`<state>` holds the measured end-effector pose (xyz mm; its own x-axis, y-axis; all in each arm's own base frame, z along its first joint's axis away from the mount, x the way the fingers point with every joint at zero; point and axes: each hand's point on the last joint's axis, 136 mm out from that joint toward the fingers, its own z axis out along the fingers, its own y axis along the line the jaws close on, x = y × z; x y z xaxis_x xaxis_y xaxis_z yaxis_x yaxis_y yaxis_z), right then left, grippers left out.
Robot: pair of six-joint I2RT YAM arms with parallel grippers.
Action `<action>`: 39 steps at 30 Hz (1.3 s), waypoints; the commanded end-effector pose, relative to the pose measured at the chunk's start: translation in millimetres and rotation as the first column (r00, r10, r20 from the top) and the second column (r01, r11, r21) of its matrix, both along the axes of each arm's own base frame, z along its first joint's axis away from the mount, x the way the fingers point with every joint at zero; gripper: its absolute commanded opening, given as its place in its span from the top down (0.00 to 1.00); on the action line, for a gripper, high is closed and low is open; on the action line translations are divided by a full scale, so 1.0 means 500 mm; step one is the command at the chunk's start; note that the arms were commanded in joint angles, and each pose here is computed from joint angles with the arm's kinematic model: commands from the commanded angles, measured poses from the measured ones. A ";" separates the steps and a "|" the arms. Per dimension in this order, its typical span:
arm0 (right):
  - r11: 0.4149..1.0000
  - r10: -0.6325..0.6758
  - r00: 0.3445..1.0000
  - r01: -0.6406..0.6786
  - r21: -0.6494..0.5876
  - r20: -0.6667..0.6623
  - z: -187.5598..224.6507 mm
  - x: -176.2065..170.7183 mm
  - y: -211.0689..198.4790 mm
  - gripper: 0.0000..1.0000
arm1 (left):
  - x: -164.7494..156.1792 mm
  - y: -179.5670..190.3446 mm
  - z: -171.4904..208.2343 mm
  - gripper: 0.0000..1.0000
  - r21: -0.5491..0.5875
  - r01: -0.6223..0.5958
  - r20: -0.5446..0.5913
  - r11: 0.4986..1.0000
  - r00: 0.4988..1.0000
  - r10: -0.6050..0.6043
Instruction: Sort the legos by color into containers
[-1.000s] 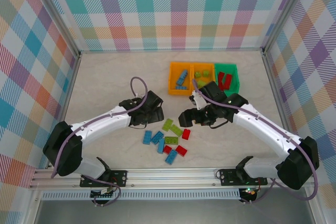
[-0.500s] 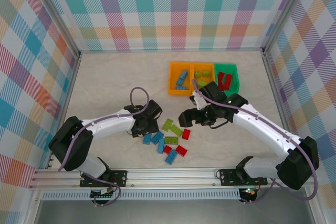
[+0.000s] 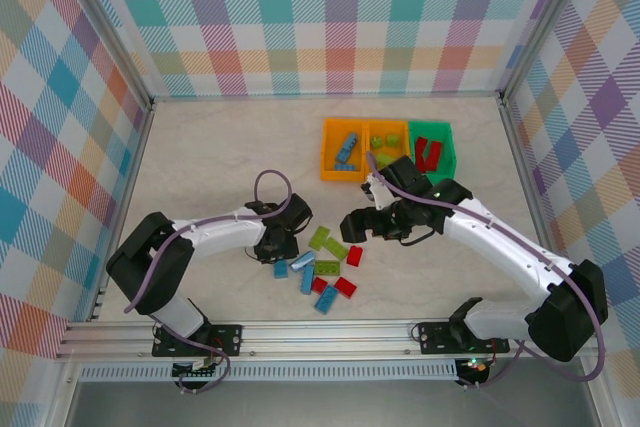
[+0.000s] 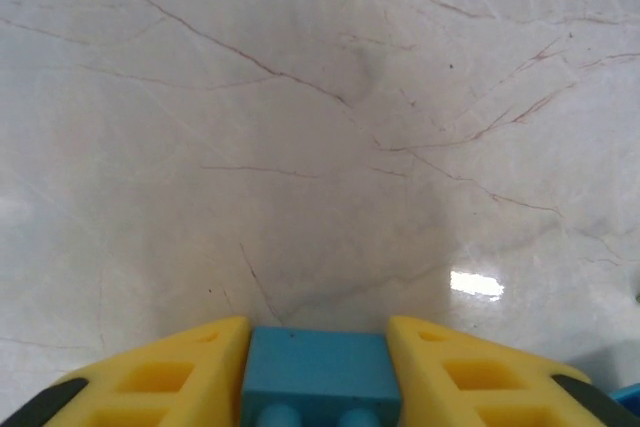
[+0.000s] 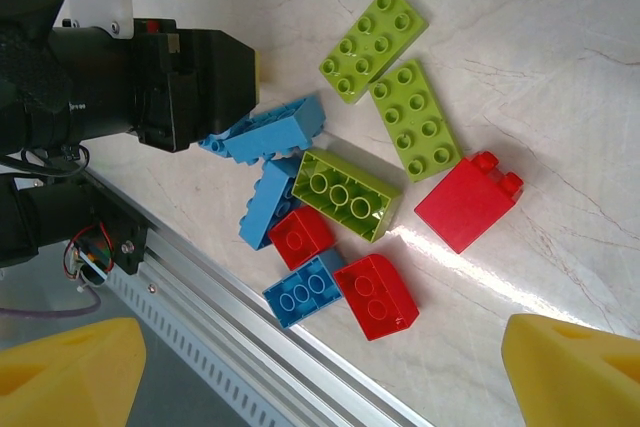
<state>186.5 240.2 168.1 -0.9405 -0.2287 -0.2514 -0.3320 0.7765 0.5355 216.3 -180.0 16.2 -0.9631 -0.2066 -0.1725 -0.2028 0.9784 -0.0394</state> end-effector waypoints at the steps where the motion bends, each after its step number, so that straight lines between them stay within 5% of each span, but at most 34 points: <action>1: 1.000 -0.006 1.000 0.006 0.001 -0.009 -0.005 -0.006 -0.001 0.08 | -0.005 0.018 0.008 0.65 0.044 0.003 0.008 0.999 1.000 -0.004; 7: 1.000 -0.006 1.000 0.006 0.015 -0.007 0.001 -0.008 0.000 0.07 | 0.024 0.010 0.066 0.75 0.028 0.023 0.097 0.999 0.995 -0.025; 13: 0.998 -0.067 0.996 0.066 0.020 0.066 0.022 0.013 -0.011 0.07 | 0.115 -0.027 0.200 0.78 0.007 0.072 0.316 0.997 0.946 -0.071; 20: 0.974 -0.221 0.947 0.227 0.001 0.235 0.050 0.060 -0.062 0.01 | 0.308 -0.179 0.337 0.79 -0.037 0.182 0.593 0.983 0.795 -0.125; 23: 0.961 -0.272 0.920 0.277 0.022 0.283 0.061 0.071 -0.079 0.00 | 0.413 -0.240 0.350 0.80 0.008 0.197 0.678 0.980 0.720 -0.150; 26: 0.956 -0.289 0.907 0.289 0.045 0.307 0.072 0.073 -0.088 0.00 | 0.505 -0.272 0.330 0.79 0.040 0.172 0.689 0.984 0.708 -0.152; 32: 0.957 -0.281 0.904 0.289 0.022 0.321 0.074 0.071 -0.105 0.00 | 0.609 -0.315 0.311 0.70 0.076 0.144 0.701 0.987 0.696 -0.155; 36: 0.958 -0.277 0.903 0.285 0.024 0.328 0.085 0.072 -0.107 0.00 | 0.619 -0.318 0.317 0.50 0.082 0.132 0.696 0.988 0.702 -0.152; 39: 0.958 -0.279 0.903 0.284 0.032 0.328 0.086 0.072 -0.105 0.00 | 0.607 -0.314 0.353 0.46 0.055 0.140 0.709 0.989 0.692 -0.137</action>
<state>221.5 189.9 202.4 -0.8489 0.0274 -0.5278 -0.2368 0.8730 0.4263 524.5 -343.1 148.1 -0.6135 -0.0645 -0.7870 0.0236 0.9947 -0.0999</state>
